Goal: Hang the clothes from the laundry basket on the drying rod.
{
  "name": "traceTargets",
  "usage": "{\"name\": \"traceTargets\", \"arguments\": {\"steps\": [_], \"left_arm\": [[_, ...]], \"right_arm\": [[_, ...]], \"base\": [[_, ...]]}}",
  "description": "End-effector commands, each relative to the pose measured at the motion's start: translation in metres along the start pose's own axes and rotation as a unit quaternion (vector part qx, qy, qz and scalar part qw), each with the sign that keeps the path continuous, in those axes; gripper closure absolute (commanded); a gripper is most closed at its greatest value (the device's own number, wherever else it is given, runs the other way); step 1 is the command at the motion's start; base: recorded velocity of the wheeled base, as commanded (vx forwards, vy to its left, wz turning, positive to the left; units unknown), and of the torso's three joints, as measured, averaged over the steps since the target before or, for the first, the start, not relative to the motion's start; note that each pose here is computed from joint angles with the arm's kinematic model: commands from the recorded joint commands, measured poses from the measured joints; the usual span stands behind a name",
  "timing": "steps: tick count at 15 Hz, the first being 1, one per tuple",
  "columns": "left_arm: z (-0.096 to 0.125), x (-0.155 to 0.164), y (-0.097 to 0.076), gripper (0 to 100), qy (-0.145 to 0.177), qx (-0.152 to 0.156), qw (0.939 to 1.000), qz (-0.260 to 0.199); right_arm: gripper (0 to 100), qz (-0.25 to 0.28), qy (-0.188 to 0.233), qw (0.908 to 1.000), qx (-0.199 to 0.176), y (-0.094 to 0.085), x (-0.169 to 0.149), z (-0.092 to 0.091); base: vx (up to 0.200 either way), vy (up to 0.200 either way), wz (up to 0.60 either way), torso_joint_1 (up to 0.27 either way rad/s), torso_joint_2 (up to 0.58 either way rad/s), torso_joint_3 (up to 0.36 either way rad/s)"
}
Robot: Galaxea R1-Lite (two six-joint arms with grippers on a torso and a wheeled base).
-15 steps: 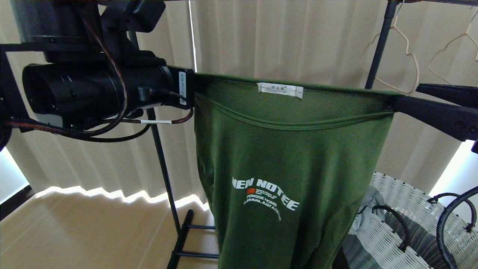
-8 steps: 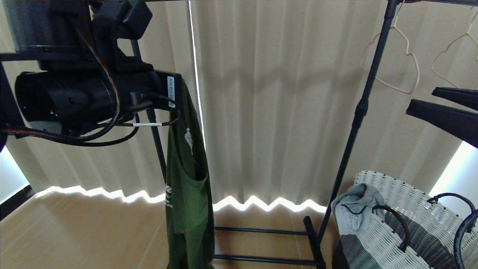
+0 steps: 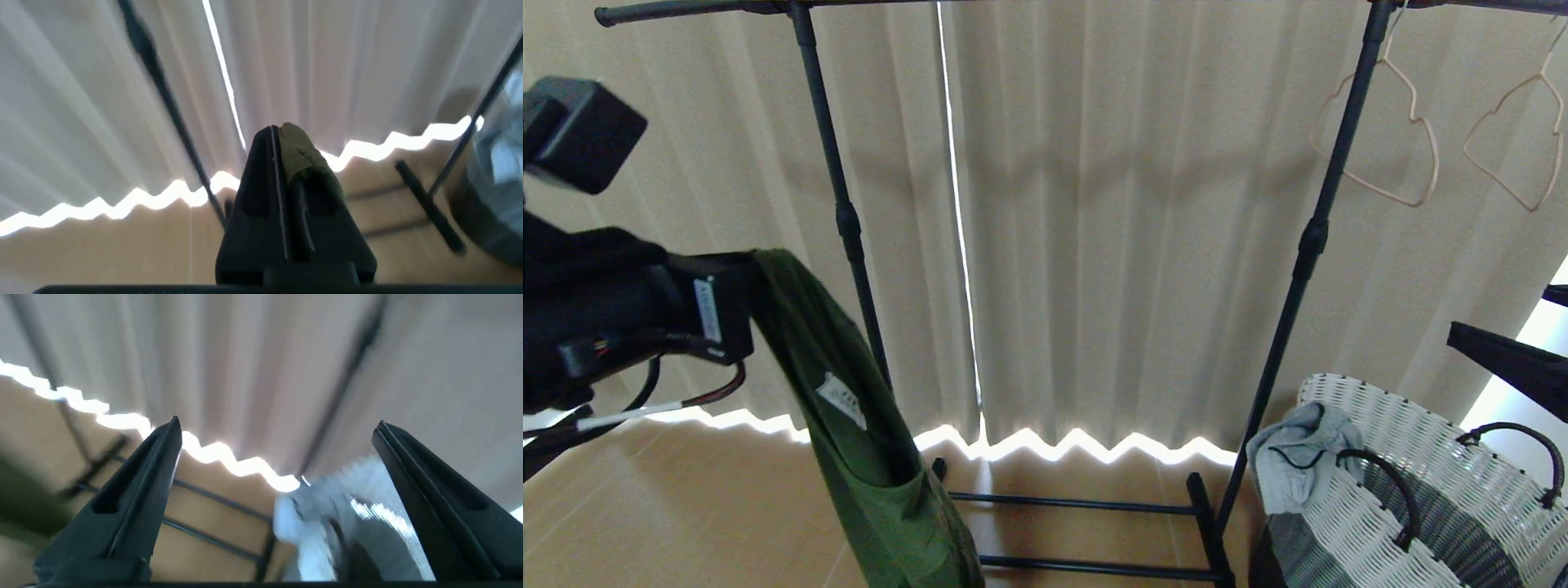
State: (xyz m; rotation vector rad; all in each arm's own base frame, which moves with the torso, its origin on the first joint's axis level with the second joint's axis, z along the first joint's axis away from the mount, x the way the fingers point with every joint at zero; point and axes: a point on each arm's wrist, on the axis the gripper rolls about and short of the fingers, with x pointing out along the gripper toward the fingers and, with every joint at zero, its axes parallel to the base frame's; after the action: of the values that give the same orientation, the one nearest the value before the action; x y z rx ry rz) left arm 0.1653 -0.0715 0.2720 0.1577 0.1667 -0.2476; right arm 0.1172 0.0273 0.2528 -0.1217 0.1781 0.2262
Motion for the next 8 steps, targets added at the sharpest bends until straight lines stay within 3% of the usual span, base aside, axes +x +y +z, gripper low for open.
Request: {"name": "traceTargets", "arguments": {"steps": [1,2,3,4,8], "left_arm": [[-0.026,-0.028,0.014,100,0.001,-0.012,0.9999,-0.005],[-0.026,-0.028,0.014,100,0.001,-0.012,0.9999,-0.005],[-0.044,-0.028,0.018,100,0.028,-0.02,0.9994,0.006],[-0.047,-0.027,0.019,100,0.031,-0.021,0.9992,0.011],[-0.072,-0.026,0.024,100,0.018,-0.033,0.9985,0.039]], "right_arm": [[0,-0.019,0.014,0.9997,0.0,0.0,-0.002,-0.012],[0,-0.019,0.014,0.9997,0.0,0.0,-0.002,-0.012],[0,-0.032,0.011,0.9994,0.0,0.0,-0.009,-0.017],[0,-0.035,0.006,0.9994,0.0,-0.001,-0.012,-0.017],[0,-0.078,-0.01,0.9968,-0.013,-0.006,-0.03,-0.023]], "base": [[0.0,0.0,0.0,0.0,0.0,0.0],[0.0,0.0,0.0,0.0,0.0,0.0],[0.0,0.0,0.0,0.0,0.0,0.0],[0.0,0.0,0.0,0.0,0.0,0.0],[0.0,0.0,0.0,0.0,0.0,0.0]]}}
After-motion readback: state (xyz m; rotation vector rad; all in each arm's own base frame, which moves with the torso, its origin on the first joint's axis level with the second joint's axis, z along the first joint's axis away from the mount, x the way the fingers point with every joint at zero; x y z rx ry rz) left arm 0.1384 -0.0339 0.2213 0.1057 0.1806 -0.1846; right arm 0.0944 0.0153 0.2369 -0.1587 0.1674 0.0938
